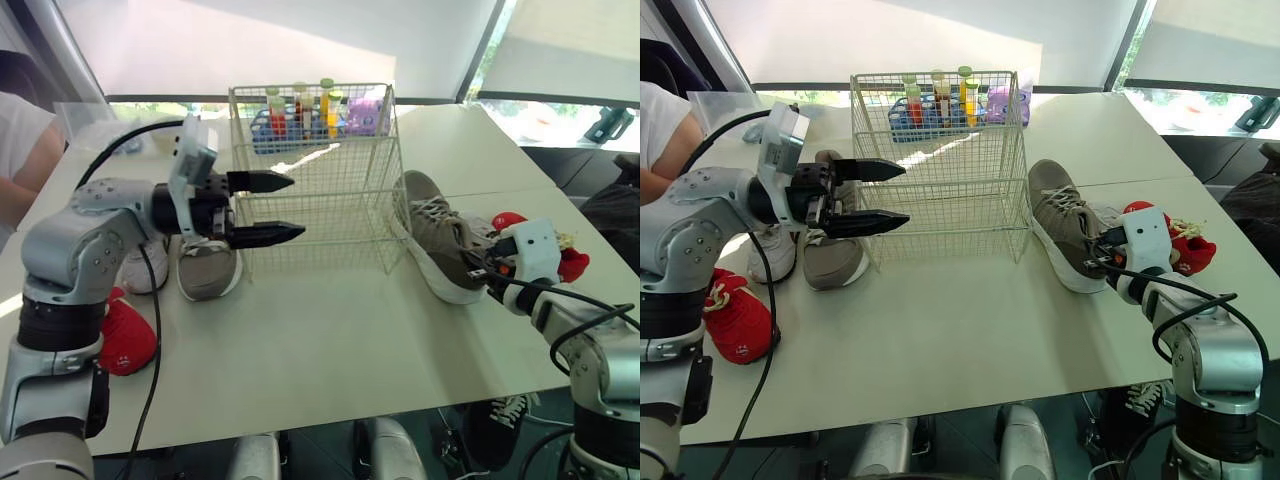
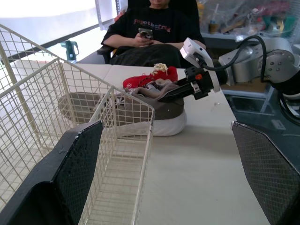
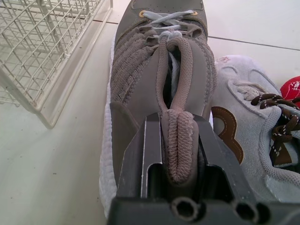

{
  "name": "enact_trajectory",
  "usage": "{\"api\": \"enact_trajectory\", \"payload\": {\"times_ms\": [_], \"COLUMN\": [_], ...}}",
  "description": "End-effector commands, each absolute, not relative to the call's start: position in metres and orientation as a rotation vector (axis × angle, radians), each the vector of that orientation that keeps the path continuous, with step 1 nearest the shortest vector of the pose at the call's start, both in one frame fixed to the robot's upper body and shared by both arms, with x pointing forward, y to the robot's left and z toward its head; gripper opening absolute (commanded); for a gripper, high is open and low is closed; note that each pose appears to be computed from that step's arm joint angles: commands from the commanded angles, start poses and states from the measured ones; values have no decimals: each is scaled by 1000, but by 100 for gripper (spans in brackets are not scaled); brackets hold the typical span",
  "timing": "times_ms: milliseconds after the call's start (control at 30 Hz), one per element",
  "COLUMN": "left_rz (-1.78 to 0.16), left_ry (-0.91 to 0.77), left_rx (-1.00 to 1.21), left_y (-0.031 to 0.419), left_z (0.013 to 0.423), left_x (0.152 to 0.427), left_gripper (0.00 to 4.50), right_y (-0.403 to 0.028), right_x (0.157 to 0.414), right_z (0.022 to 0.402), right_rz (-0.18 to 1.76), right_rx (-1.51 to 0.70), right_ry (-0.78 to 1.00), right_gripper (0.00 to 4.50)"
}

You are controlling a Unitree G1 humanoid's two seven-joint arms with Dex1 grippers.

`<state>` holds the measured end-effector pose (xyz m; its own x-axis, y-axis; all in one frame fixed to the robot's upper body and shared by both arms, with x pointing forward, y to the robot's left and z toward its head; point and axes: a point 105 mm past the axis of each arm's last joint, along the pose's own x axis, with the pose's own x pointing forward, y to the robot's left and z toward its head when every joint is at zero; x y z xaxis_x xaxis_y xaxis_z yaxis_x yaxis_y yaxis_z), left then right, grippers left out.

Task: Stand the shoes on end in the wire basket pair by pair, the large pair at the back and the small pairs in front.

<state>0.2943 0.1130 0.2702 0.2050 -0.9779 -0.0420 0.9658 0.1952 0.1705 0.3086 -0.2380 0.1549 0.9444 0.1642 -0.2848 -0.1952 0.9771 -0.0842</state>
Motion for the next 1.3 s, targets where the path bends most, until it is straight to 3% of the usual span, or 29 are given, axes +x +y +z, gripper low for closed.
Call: {"api": "enact_trajectory", "payload": {"times_ms": [33, 400, 500, 567, 800, 1033, 1300], "left_rz": [-1356, -1345, -1331, -1302, -1239, -1236, -1262], "left_ry": [-130, -178, -179, -189, -165, -163, -156], "left_rx": [196, 95, 49, -37, -95, -118, -138], "left_y": [117, 118, 124, 135, 163, 172, 173], "left_z": [285, 310, 319, 334, 357, 364, 366], "left_x": [292, 306, 311, 319, 336, 339, 334], "left_gripper": [450, 450, 450, 450, 450, 450, 450], "right_y": [-241, -239, -223, -194, -148, -133, -127], "right_x": [311, 298, 283, 264, 248, 258, 267], "right_z": [200, 352, 383, 399, 397, 372, 365], "right_rz": [167, 145, 241, 416, 734, 820, 844], "right_rx": [-106, -249, -375, -530, -838, -1134, -1248], "right_ry": [153, -233, -358, -456, -587, -625, -680], "right_gripper": [14, 14, 14, 14, 14, 14, 14]}}
